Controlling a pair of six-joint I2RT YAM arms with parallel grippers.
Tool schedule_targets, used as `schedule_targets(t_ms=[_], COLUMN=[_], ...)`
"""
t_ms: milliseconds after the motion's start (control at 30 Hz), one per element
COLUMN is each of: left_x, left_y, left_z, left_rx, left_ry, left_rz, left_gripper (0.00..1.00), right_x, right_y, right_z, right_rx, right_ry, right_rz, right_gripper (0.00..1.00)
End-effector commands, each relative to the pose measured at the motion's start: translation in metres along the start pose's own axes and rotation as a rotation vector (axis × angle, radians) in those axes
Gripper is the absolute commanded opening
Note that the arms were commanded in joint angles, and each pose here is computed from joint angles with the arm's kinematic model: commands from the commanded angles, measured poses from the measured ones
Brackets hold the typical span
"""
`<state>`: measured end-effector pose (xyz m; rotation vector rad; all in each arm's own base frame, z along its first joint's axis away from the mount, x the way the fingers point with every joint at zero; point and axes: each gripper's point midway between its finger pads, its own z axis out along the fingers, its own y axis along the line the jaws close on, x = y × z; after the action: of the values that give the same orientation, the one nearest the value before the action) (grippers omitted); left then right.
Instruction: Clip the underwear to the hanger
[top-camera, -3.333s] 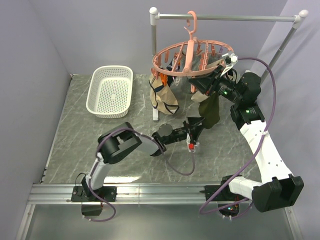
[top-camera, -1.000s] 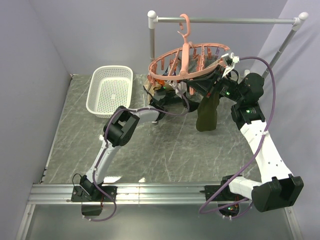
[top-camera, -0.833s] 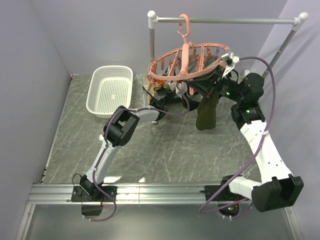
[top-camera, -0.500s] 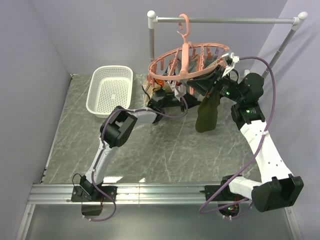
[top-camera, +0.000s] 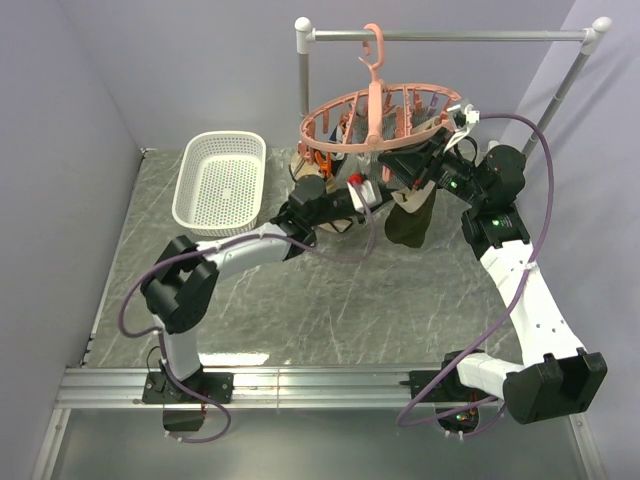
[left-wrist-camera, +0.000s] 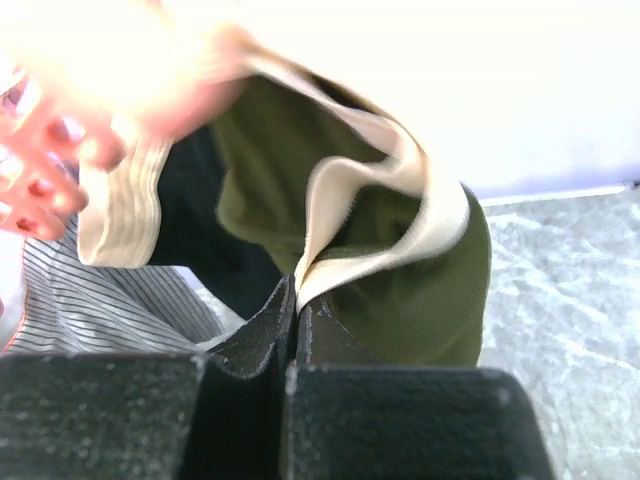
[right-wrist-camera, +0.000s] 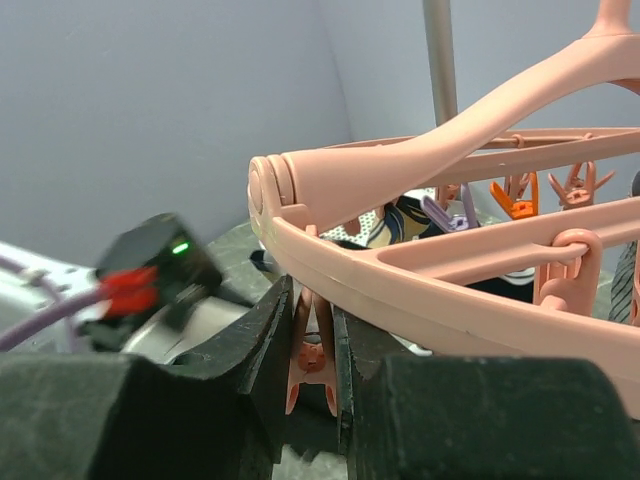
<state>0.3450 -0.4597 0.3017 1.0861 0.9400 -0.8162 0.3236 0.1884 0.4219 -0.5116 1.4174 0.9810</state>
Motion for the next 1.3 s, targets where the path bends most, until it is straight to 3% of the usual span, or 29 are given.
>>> schedule_targets(t_ms=[0, 233, 600, 833, 1033, 1267], left_x=[0.001, 0.005, -0.011, 0.020, 0.012, -0.016], left_y=[-0.004, -0.016, -0.001, -0.012, -0.006, -0.027], left_z=[-0.010, -0.032, -0.050, -0.038, -0.001, -0.012], left_rx=[-0.071, -0.119, -0.252, -0.207, -0.378, -0.372], left_ry=[0.134, 0.251, 0.289, 0.348, 0.420, 0.251], left_rz=[0.159, 0.191, 0.345, 0.202, 0.015, -0.004], left_gripper=[0.00, 0.00, 0.00, 0.00, 0.00, 0.00], right_x=[-0.015, -0.013, 0.004, -0.006, -0.007, -0.006], right_y=[0.007, 0.010, 0.004, 0.010, 0.002, -0.019], right_z=[-0.001, -0.005, -0.010, -0.013, -0.012, -0.010], right_rx=[0.001, -0.006, 0.008, 0.007, 0.053, 0.140], right_ry=[-0.048, -0.042, 0.019, -0.009, -0.014, -0.024], right_rz=[-0.038, -0.066, -0.141, -0.159, -0.161, -0.149], right_gripper=[0.00, 0.00, 0.00, 0.00, 0.00, 0.00])
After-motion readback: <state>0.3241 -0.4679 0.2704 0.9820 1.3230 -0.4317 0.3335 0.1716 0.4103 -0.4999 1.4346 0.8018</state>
